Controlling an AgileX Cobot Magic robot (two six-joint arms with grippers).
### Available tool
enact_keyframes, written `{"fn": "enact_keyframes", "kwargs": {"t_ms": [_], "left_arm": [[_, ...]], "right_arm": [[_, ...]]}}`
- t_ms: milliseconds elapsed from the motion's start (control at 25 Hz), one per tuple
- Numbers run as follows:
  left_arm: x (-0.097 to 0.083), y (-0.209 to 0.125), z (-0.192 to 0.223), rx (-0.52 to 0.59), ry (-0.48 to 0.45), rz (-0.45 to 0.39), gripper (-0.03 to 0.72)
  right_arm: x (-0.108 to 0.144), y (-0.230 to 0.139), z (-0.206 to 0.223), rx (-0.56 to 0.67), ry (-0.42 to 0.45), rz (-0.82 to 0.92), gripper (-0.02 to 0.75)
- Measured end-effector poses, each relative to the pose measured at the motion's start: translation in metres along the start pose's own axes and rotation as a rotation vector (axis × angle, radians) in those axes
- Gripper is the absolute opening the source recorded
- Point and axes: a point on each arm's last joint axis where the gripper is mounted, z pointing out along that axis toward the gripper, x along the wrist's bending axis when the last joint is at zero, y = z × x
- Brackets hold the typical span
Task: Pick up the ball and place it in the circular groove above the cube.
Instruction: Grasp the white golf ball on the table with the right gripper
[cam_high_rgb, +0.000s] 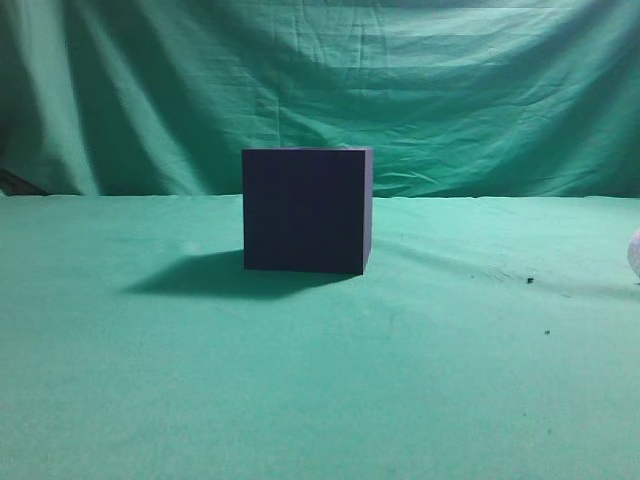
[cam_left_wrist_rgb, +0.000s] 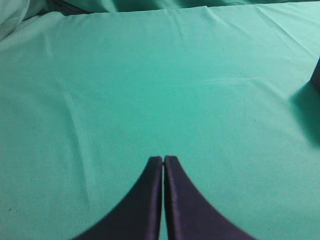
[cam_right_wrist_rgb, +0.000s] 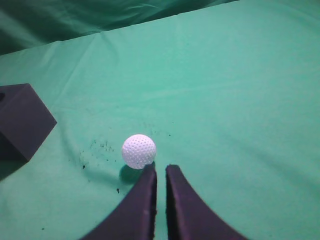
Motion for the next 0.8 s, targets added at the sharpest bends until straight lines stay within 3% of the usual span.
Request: {"fn": "enact_keyframes", "kwargs": {"t_ms": [800], "left_arm": [[0.0000, 0.0000, 0.0000, 0.000, 0.000, 0.000, 0.000]], "right_arm": [[0.0000, 0.0019, 0.0000, -0.021, 0.000, 0.000, 0.049]]}}
